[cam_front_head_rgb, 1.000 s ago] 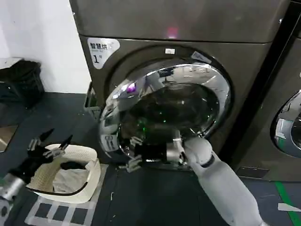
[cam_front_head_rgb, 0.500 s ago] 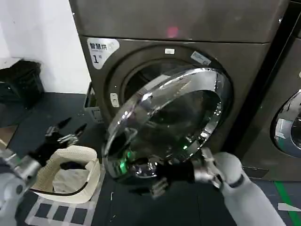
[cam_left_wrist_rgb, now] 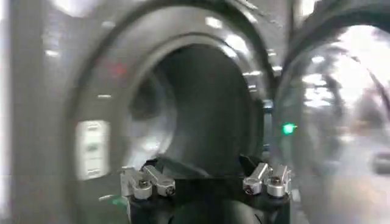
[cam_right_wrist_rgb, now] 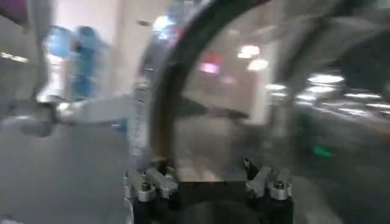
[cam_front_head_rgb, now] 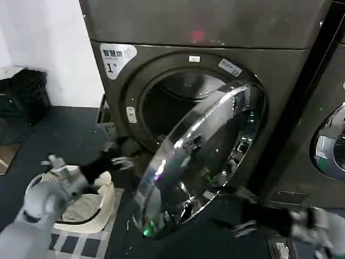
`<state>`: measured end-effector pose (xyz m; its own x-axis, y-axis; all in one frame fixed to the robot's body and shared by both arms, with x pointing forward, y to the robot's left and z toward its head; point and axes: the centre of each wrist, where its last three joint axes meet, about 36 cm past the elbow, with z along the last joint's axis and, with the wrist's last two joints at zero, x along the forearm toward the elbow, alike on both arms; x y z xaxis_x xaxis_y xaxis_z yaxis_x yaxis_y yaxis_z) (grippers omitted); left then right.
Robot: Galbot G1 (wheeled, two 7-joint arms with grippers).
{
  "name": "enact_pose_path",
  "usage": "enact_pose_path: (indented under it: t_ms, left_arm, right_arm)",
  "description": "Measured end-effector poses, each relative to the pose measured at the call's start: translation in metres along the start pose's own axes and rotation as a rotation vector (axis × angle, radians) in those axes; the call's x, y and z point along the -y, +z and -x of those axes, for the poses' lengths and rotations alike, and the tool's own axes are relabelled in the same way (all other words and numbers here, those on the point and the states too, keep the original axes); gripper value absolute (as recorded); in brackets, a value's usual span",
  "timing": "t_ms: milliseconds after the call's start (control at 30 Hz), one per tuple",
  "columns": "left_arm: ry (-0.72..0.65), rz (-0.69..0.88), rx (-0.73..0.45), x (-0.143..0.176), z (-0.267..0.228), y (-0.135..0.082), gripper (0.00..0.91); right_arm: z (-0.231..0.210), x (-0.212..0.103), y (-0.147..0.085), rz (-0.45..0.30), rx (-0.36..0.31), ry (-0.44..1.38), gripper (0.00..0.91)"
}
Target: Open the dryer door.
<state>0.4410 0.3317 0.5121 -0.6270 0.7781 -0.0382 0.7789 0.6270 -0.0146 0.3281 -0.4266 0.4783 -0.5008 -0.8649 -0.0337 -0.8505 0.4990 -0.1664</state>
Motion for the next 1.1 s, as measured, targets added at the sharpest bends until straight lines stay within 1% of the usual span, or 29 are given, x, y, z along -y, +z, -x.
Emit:
enact_pose_path:
  t_ms: [67,200,367,433,467,600,700,867,1000,1100]
  left_arm:
    - [0.052,0.001,-0.005,0.007,0.011,0.001,0.907]
    - [0.169,0.0,0.001,0.022,0.03,0.0,0.907]
    - [0.272,-0.013,0.025,0.04,0.052,-0.002,0.907]
    - [0.299,-0.011,0.022,0.044,0.058,0.0,0.907]
    - [0.313,-0.017,0.012,0.047,0.062,0.001,0.907]
    - [0.377,-0.025,0.019,0.06,0.075,0.002,0.907]
    - [0.429,-0.015,0.026,0.072,0.083,0.0,0.907]
    - [0.51,-0.031,0.051,0.099,0.104,-0.003,0.907]
    - [0.555,-0.039,0.058,0.114,0.121,0.002,0.907]
    - [0.585,-0.037,0.053,0.123,0.135,0.007,0.907]
  right_arm:
    - [-0.016,-0.009,0.002,0.008,-0.012,0.093,0.907]
    - [-0.04,-0.025,-0.001,0.012,0.003,0.327,0.907]
    - [-0.065,-0.047,-0.006,0.001,0.025,0.629,0.907]
    - [-0.071,-0.052,-0.012,-0.004,0.049,0.764,0.907]
    - [-0.072,-0.054,-0.015,-0.006,0.05,0.832,0.907]
    - [-0.08,-0.059,-0.031,-0.028,0.024,1.074,0.907]
    - [-0.088,-0.062,-0.045,-0.073,0.013,1.261,0.907]
    - [-0.112,-0.067,-0.059,-0.179,-0.025,1.52,0.907]
    - [-0.138,-0.071,-0.078,-0.284,-0.092,1.655,0.907]
    - [-0.161,-0.077,-0.094,-0.331,-0.135,1.76,0.907]
